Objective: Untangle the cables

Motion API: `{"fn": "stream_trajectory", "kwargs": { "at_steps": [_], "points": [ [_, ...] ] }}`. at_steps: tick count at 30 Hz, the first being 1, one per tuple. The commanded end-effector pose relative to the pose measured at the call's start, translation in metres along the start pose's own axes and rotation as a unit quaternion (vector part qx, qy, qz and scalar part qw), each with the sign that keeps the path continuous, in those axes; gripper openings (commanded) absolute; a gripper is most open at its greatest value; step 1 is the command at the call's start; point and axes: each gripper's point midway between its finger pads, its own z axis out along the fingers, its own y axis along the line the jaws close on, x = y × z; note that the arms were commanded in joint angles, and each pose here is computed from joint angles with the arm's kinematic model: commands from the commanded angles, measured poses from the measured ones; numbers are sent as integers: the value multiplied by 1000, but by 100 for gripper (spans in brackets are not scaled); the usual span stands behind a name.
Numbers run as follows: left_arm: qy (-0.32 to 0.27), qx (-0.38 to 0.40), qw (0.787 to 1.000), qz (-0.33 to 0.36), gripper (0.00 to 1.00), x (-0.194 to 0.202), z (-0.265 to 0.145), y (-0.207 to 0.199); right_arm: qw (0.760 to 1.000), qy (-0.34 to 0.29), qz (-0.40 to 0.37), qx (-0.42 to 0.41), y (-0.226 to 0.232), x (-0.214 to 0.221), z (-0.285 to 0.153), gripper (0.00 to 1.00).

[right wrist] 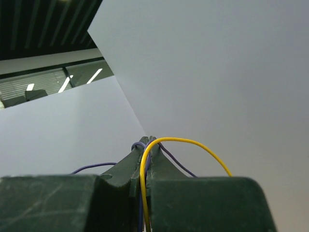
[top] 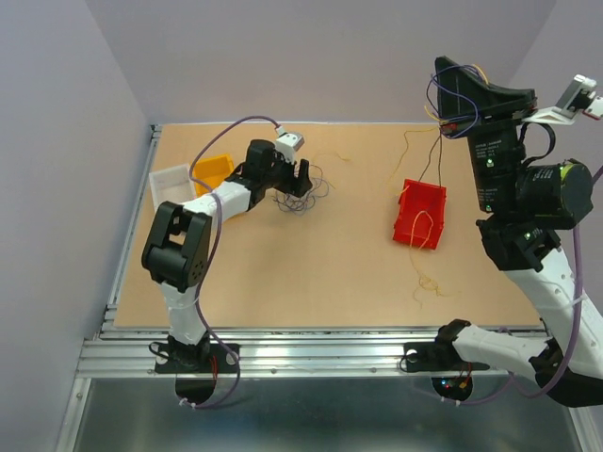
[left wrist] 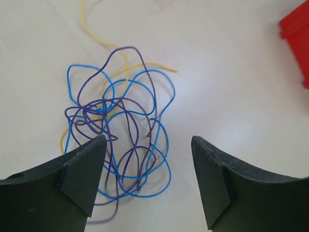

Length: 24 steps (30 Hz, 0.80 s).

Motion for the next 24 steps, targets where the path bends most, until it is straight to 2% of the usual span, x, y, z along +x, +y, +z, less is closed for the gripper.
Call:
{"fn": "stream_trajectory", "kwargs": {
  "at_steps": [1, 3, 9, 16, 20, 24],
  "points": [
    [-126, 69, 988, 64, 83, -75, -48, -41, 1000, -14, 13, 6, -4, -2, -10, 0],
    [-138, 118, 980, 82, 85, -76, -64, -62, 1000, 4, 17, 11, -11, 13, -17, 1],
    [-180, 199, 954, 134, 89, -79, -99, -100, 998, 48, 40, 17, -24, 52, -31, 1],
    [-194, 298, 912, 204, 86, -63, -129, -150, 996, 66, 55, 29, -37, 83, -32, 1],
    [-205, 313, 895, 243, 87, -55, -141, -173, 995, 74, 61, 40, -48, 106, -28, 1],
    [-210, 294, 897, 255, 87, -53, -139, -177, 993, 82, 66, 49, -58, 129, -22, 1]
  ]
}}
